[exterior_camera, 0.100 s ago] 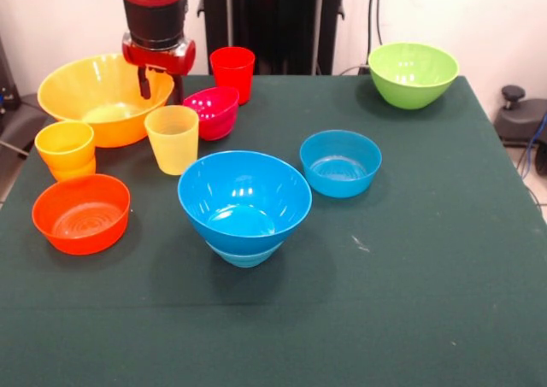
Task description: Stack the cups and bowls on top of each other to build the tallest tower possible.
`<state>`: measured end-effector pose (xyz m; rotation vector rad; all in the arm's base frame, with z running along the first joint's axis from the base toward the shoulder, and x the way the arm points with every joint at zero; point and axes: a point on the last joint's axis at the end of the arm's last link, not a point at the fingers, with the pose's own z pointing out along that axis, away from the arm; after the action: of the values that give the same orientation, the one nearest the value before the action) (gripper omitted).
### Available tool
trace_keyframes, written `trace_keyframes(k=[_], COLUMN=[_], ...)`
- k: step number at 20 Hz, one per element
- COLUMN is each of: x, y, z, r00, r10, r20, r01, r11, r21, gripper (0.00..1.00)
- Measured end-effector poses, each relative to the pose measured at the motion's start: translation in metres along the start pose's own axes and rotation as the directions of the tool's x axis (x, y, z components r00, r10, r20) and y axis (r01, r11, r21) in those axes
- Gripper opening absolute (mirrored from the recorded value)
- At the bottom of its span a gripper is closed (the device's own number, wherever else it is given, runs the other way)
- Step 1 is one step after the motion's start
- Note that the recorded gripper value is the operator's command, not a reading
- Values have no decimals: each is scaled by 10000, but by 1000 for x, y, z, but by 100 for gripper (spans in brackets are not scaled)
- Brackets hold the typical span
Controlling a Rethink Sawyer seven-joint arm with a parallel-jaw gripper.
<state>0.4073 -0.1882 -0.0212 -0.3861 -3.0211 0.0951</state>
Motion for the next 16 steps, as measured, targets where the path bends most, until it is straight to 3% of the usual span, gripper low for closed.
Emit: trace_keyframes(k=[8,15,16], x=[18,28,31], y=[1,10,12], z=[15,24,24], r00=[9993,9981,9972], r10=[-353,-617,-747], r20=[-145,-19,86], r01=[354,617,747], r11=[9994,9981,9972], r21=[64,-34,64], gripper=[100,100,0])
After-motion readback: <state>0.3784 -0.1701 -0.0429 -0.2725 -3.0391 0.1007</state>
